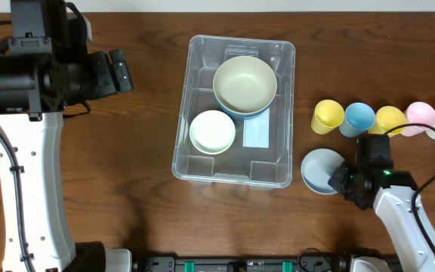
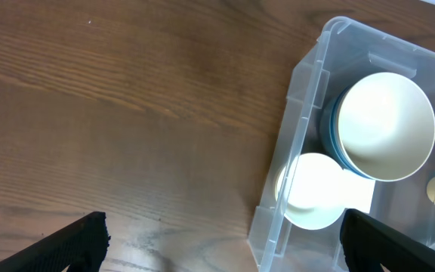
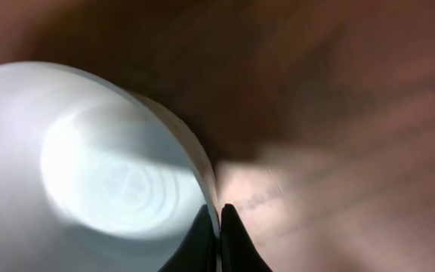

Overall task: Pack container
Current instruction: 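Reach the right gripper to the light-blue bowl and grasp it, then stack the light-blue bowl onto the white bowl in the container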

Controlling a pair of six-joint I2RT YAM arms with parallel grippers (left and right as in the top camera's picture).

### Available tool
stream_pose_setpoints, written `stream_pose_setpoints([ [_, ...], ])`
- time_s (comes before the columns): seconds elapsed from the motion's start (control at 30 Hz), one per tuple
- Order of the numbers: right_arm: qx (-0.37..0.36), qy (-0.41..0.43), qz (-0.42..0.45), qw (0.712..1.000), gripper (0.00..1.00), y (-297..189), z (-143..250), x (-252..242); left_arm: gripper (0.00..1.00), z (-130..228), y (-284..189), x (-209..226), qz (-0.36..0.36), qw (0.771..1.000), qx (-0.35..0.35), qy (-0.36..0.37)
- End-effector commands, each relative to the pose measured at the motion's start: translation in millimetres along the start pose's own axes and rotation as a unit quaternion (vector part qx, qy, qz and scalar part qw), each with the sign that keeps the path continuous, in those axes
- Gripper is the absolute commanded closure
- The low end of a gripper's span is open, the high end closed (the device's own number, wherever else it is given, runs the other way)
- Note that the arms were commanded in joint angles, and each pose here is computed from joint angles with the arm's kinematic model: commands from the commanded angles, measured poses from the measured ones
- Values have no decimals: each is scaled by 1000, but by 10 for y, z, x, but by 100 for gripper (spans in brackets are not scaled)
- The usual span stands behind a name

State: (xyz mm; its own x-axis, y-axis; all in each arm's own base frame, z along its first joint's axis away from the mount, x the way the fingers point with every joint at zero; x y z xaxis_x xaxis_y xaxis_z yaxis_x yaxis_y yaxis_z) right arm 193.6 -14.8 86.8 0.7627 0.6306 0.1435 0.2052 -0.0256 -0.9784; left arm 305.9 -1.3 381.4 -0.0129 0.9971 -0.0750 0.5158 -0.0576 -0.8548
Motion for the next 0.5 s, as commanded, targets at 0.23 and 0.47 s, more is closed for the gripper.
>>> stream_pose_setpoints([
  [0.23, -94, -54, -122, 987, 99, -1340, -125, 408, 2, 2, 5, 24, -7, 1000, 1, 0],
  [0.47, -78, -174, -279, 941, 99, -2020, 137, 1040, 2, 2, 5, 24, -7, 1000, 1, 0],
])
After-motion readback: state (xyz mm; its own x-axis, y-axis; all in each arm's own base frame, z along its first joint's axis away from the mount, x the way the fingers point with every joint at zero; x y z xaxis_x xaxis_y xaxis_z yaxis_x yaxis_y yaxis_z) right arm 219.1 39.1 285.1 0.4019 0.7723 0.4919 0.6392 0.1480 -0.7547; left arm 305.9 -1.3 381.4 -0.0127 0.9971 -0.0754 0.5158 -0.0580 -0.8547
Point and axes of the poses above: each gripper's point midway between its finger pads, its own y axis out along the fingers, its own x axis along the line the jaws close on, z = x × y, the point moved 6 cm from there along -y, back along the fingers, and after that the axes turned 11 degrees about y, right-handed, at the moved point
